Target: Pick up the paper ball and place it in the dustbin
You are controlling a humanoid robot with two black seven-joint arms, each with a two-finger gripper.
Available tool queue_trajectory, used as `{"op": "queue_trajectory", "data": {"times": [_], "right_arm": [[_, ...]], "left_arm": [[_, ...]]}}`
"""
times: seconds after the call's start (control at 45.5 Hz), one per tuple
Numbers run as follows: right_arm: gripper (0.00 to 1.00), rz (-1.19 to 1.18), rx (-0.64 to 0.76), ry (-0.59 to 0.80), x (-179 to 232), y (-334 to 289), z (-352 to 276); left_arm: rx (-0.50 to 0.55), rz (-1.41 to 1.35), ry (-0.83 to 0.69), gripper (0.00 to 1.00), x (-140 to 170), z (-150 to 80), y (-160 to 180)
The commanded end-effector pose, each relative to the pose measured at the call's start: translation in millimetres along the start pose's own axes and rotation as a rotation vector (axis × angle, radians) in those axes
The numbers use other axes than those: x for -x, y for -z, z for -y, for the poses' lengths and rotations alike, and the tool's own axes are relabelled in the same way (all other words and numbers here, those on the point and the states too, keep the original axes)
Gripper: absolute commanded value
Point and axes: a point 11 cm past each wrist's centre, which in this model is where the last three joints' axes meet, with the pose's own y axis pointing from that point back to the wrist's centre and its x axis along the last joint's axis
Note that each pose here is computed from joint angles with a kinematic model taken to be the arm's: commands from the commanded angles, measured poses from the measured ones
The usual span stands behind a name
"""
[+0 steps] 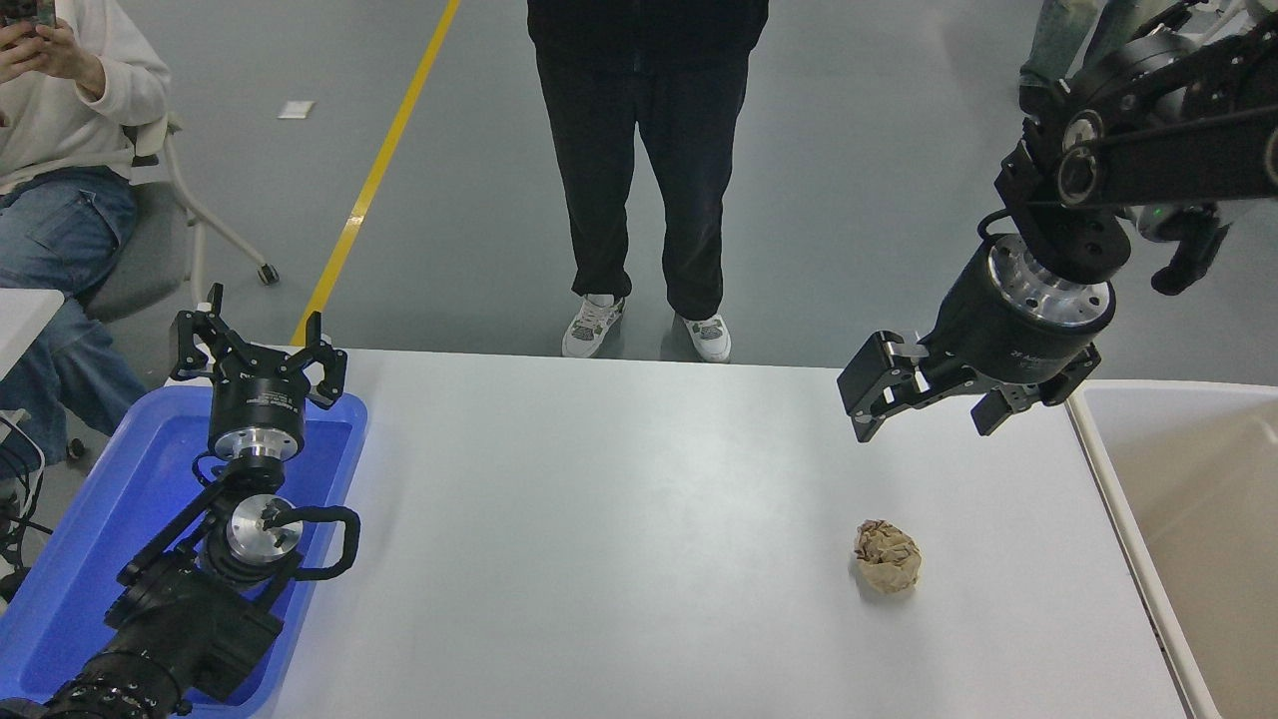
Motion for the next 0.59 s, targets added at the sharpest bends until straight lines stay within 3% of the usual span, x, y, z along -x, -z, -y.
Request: {"op": "queue_trajectory", "data": {"times": [0.0,0.571], "right_arm": [[1.0,0.002,0.0,-0.01,-5.5,-1.3,1.9],[1.0,0.001,-0.038,-0.042,-29.6,4.2,18.2]], "left_arm": [[-0.001,-0.001,0.0,0.99,0.2,-0.1,0.5],[0.0,0.0,0.0,0.99,-0.1,0.0,-0.2]]}}
